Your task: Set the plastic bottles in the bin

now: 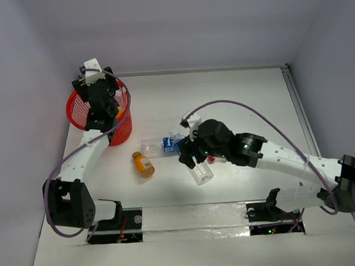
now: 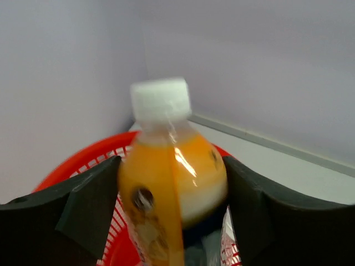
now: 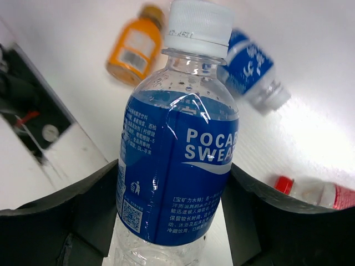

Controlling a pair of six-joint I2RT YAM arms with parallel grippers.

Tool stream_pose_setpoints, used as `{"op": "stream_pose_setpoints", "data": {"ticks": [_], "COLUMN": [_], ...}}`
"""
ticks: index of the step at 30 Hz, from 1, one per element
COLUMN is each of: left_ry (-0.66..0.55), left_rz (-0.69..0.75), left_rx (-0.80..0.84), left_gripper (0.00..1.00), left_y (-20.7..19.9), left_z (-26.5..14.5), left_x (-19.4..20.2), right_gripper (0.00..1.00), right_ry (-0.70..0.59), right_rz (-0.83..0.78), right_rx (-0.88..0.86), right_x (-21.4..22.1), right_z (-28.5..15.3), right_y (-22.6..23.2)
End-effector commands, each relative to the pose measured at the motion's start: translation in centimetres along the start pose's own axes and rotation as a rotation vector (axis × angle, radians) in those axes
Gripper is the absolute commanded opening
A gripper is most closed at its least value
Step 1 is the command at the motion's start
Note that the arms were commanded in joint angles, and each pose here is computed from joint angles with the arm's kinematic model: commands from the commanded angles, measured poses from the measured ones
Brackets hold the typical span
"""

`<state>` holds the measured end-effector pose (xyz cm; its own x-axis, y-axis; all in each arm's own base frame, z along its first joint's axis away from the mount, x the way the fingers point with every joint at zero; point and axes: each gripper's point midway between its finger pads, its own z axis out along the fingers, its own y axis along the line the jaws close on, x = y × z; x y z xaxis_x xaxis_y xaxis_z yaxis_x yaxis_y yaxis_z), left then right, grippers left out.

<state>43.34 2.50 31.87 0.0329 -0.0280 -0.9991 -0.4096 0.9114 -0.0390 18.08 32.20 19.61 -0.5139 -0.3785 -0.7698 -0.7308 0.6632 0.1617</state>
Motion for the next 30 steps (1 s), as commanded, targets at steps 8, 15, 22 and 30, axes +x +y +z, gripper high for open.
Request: {"op": "stream_pose_setpoints", "data": {"ticks": [8,15,22,30], "left_ry": [-0.126,-0.110,-0.080,-0.026], "left_rz": [-0.082,-0.317,-0.504,-0.519], "left_rx": [-0.096,0.077,0.437,0.584], "left_gripper": [0.99,0.99,0.97,0.97], "left_y": [2.0,0.4,-2.1,-1.9], "left_z": [-0.2,-3.4,-11.5,-16.9], "left_x": [-6.5,-13.2,-17.2,-15.4], "right_gripper": [0.61,0.61,0.60,0.57], "right_ry": [-0.484,-0.780,-1.039,-1.106], "right_rz": [0.048,0.147,0.315,0.302], "right_rx": [-0.184,-0.334,-0.344,-0.214], "right_x": [-15.4,-24.0,-31.5,-38.2], "right_z": [-6.3,-7.8,-5.1,3.8], "right_y": [4.8,7.9,8.2,8.1]}}
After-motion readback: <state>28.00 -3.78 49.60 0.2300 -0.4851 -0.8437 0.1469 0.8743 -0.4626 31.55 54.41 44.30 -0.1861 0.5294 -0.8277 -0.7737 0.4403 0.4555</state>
